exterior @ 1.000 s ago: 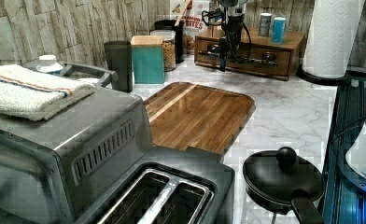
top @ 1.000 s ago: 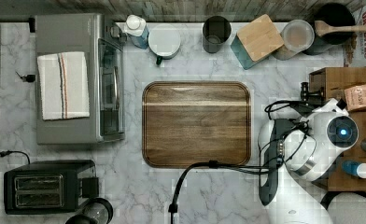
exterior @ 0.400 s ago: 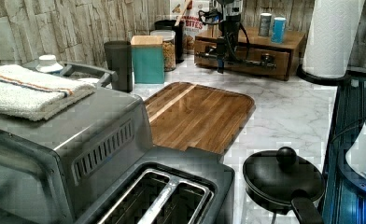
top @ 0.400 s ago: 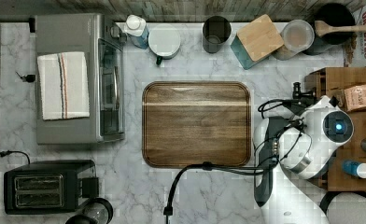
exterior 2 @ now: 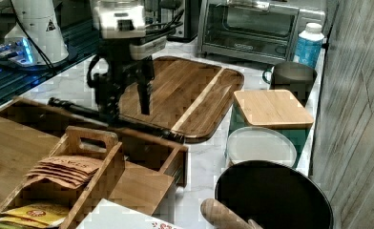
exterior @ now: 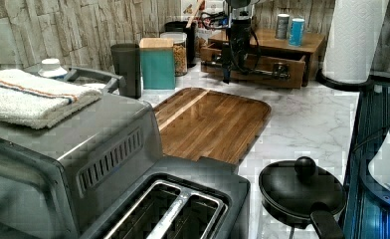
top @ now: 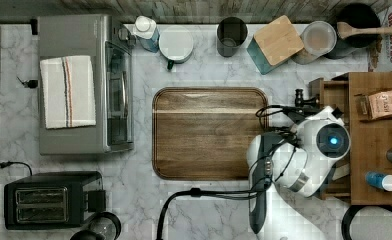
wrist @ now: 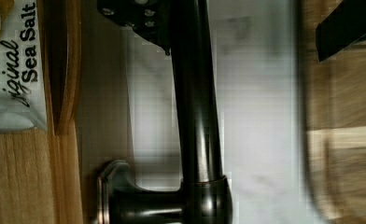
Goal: Open the drawer.
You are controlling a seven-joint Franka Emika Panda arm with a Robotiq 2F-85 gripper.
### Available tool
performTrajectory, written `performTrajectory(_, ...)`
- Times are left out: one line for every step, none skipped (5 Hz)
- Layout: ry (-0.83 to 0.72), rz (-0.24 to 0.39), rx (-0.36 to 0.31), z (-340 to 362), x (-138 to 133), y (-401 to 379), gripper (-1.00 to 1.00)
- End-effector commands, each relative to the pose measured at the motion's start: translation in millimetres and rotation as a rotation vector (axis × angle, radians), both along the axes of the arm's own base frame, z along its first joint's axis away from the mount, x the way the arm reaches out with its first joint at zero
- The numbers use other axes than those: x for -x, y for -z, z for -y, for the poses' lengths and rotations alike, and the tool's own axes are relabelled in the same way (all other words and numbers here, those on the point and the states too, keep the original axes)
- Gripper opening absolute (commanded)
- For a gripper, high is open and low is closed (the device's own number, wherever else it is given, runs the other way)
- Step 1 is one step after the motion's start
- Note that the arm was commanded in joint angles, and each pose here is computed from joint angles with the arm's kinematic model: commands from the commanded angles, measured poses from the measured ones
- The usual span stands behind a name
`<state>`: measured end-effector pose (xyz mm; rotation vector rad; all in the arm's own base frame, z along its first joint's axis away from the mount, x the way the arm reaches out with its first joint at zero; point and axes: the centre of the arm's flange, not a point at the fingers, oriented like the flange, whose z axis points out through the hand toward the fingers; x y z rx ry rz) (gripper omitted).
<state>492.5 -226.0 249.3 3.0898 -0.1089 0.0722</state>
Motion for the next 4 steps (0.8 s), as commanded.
performTrajectory(-0.237, -0.017, -0.062, -184, -13, 5, 1.00)
performTrajectory(-0.217, -0.019, -0.059, -197, -13, 2, 1.00)
performTrajectory(-0.183, -0.026, -0.073, -220, -11, 0, 1.00)
performTrajectory(-0.158, -0.029, -0.085, -245, -10, -3, 1.00)
